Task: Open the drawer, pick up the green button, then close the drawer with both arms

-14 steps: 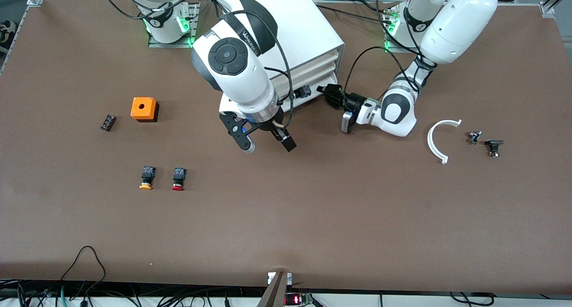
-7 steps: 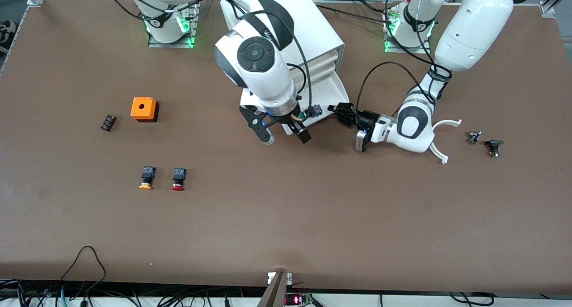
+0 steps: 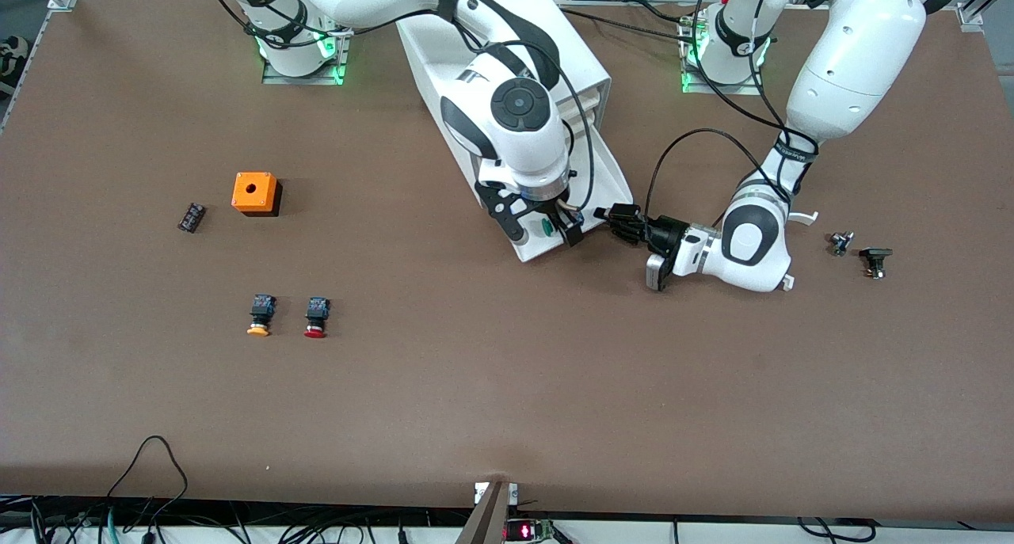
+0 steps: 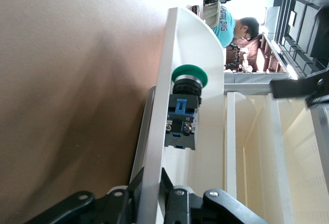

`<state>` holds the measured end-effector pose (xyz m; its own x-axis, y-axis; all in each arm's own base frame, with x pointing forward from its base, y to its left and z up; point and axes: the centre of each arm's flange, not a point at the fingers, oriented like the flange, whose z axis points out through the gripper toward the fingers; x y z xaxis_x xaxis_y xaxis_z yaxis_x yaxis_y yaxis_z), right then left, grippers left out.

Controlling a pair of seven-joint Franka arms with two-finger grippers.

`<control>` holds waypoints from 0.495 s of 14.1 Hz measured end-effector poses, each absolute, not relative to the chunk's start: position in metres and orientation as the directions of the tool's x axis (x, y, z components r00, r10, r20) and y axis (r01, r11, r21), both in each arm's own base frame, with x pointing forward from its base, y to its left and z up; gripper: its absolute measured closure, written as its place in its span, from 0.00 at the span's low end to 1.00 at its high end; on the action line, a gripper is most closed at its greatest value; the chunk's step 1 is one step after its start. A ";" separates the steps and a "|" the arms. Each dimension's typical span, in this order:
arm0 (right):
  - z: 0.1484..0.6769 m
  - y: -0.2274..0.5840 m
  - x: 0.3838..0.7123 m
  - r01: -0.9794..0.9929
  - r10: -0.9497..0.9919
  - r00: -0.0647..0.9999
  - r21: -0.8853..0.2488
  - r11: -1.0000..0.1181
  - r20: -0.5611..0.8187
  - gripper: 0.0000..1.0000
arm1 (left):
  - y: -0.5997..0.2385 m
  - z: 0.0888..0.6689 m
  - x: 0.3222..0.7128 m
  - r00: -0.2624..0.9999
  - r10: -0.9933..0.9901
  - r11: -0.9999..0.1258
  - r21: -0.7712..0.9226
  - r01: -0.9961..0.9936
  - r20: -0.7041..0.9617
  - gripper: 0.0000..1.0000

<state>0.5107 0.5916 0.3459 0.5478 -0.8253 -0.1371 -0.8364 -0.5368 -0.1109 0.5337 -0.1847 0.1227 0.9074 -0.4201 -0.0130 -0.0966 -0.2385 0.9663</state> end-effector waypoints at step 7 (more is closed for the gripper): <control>0.299 0.611 0.497 -0.850 -0.837 0.527 -0.103 -0.517 -0.144 0.00 | -0.171 0.146 0.557 0.919 -0.385 -0.263 0.965 -0.017 -0.089 0.16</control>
<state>0.4966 0.6108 0.2988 0.5274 -0.8374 -0.1440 -0.8496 -0.5174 -0.1026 0.5568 -0.1714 0.1462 0.9186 -0.3850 -0.0891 -0.0167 -0.2631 0.9646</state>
